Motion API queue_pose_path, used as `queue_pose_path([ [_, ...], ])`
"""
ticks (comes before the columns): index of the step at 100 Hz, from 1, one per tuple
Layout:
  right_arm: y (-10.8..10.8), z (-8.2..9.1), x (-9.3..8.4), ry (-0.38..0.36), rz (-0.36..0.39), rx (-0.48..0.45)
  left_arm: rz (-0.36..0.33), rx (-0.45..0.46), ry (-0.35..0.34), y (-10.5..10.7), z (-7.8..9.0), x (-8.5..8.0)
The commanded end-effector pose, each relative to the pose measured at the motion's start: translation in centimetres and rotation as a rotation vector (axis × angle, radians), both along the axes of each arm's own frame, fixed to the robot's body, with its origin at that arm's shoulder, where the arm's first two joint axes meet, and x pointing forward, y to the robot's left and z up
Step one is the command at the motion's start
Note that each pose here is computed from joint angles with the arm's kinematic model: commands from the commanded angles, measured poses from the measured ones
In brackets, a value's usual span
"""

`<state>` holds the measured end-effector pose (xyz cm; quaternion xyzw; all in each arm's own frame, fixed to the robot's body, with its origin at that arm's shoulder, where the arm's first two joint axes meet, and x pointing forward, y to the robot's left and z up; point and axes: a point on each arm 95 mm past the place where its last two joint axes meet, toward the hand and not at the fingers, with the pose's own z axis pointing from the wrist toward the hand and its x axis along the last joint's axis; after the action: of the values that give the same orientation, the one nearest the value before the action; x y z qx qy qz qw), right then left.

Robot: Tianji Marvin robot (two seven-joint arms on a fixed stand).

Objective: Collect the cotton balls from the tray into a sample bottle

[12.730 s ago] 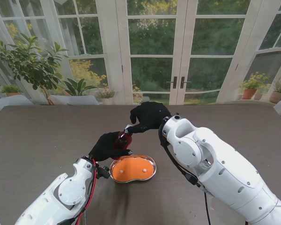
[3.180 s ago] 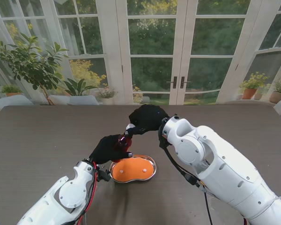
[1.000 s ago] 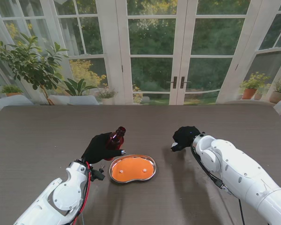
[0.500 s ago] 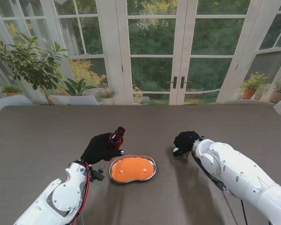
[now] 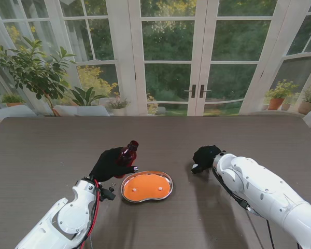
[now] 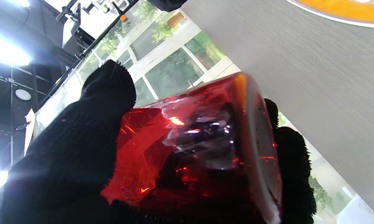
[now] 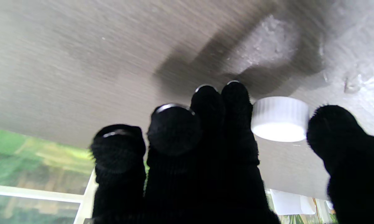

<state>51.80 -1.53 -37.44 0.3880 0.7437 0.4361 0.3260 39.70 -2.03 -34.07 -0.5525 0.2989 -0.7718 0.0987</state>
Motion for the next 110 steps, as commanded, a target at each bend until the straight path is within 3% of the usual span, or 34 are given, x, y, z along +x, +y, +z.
queue_pose_path([
  [1,-0.1,-0.6,-0.5,0.029,-0.001,-0.022,-0.015,0.002,0.01,-0.2,-0.1,0.0],
  [42,-0.2,-0.6,-0.7,0.042,-0.003,-0.04,-0.017,0.003,0.011,-0.2,-0.2,0.0],
  [75,0.2,1.9,-0.6,-0.039,-0.048,-0.009,-0.019,0.004,0.012,-0.3,-0.3,0.0],
  [110,3.8,4.3,-2.0,-0.194,-0.003,0.191,-0.014,0.004,0.009,-0.1,-0.3,0.0],
])
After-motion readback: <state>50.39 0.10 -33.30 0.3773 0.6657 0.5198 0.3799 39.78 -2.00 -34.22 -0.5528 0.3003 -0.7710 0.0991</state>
